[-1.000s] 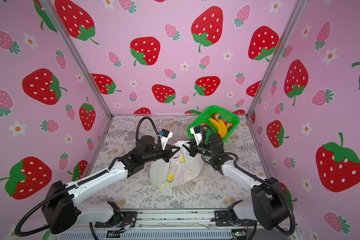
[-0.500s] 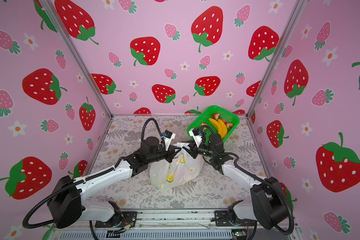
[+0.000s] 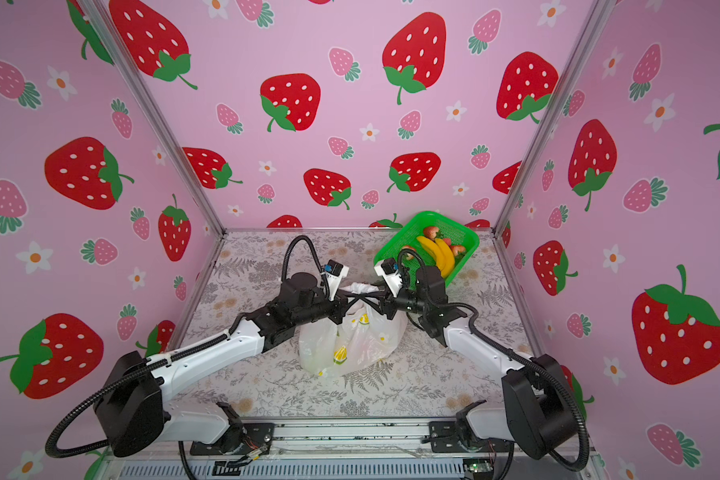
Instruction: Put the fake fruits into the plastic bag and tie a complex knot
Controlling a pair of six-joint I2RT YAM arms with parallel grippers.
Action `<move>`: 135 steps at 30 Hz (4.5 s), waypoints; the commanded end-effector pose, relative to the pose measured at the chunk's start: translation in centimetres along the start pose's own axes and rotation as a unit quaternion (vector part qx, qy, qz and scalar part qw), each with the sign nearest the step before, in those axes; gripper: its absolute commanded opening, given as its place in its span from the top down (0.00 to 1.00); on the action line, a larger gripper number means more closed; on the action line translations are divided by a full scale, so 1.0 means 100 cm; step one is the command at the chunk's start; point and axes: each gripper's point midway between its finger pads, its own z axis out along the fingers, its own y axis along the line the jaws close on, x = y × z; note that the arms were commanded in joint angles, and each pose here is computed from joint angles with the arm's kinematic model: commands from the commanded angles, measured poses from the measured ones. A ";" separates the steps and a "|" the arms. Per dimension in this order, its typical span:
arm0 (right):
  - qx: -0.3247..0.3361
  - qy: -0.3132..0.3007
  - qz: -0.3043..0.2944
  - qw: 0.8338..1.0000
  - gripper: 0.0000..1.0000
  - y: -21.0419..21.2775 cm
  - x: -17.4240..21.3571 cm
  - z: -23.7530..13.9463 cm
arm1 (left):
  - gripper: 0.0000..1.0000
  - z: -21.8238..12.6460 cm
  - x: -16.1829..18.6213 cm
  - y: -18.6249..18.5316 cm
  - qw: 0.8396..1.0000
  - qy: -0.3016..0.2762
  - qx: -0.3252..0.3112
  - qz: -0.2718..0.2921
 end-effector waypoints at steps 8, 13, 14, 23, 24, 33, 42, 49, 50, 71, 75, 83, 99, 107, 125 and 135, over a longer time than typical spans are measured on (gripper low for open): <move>-0.008 -0.022 0.001 1.000 0.56 -0.001 -0.018 0.005 | 1.00 0.003 -0.007 -0.002 1.000 -0.003 0.006 0.010; -0.007 -0.037 0.025 0.999 0.57 -0.006 -0.024 0.009 | 1.00 0.004 -0.005 -0.001 1.000 0.001 0.006 0.012; -0.006 -0.038 0.028 0.999 0.58 -0.007 -0.024 0.010 | 1.00 0.005 -0.005 -0.002 1.000 0.002 0.007 0.012; 0.004 -0.038 0.040 0.998 0.80 -0.014 -0.019 0.013 | 1.00 0.003 -0.005 0.000 1.000 0.004 0.000 0.020; 0.006 -0.038 0.039 0.998 0.84 -0.014 -0.019 0.013 | 1.00 0.003 -0.005 0.001 1.000 0.004 -0.002 0.019; 0.015 -0.044 -0.009 0.999 1.00 -0.010 -0.024 0.006 | 0.69 -0.019 -0.005 0.006 0.998 0.010 -0.029 0.051; -0.013 -0.046 -0.111 0.993 1.00 0.013 -0.028 -0.006 | 0.32 -0.077 -0.034 0.018 0.996 -0.014 -0.056 0.065; -0.056 -0.047 -0.157 0.985 1.00 0.031 -0.030 -0.010 | 0.28 -0.062 -0.040 0.004 0.991 0.072 0.049 0.103; -0.058 -0.046 -0.160 0.984 1.00 0.032 -0.029 -0.010 | 0.28 -0.059 -0.039 0.001 0.988 0.084 0.075 0.104; -0.066 -0.044 -0.151 0.985 1.00 0.027 -0.033 -0.003 | 0.51 -0.028 -0.031 -0.004 0.967 0.117 0.203 0.097; -0.062 -0.043 -0.147 0.986 1.00 0.026 -0.034 -0.002 | 0.70 -0.026 -0.032 -0.003 0.967 0.118 0.202 0.097; -0.039 -0.039 -0.149 0.987 0.92 0.021 -0.035 -0.005 | 1.00 -0.028 -0.036 0.002 0.972 0.108 0.178 0.113; -0.073 0.024 -0.164 0.983 0.38 0.022 -0.012 0.001 | 1.00 -0.037 -0.026 -0.007 0.953 0.092 0.191 0.215; -0.101 0.033 -0.167 0.980 0.25 0.027 -0.010 0.004 | 1.00 -0.036 -0.020 -0.007 0.949 0.102 0.181 0.237; -0.113 0.063 -0.153 0.980 0.44 0.019 -0.003 0.013 | 1.00 -0.035 -0.011 -0.012 0.942 0.114 0.173 0.266; -0.102 0.079 -0.147 0.981 0.60 0.011 0.006 0.019 | 1.00 -0.034 -0.014 -0.011 0.944 0.113 0.169 0.261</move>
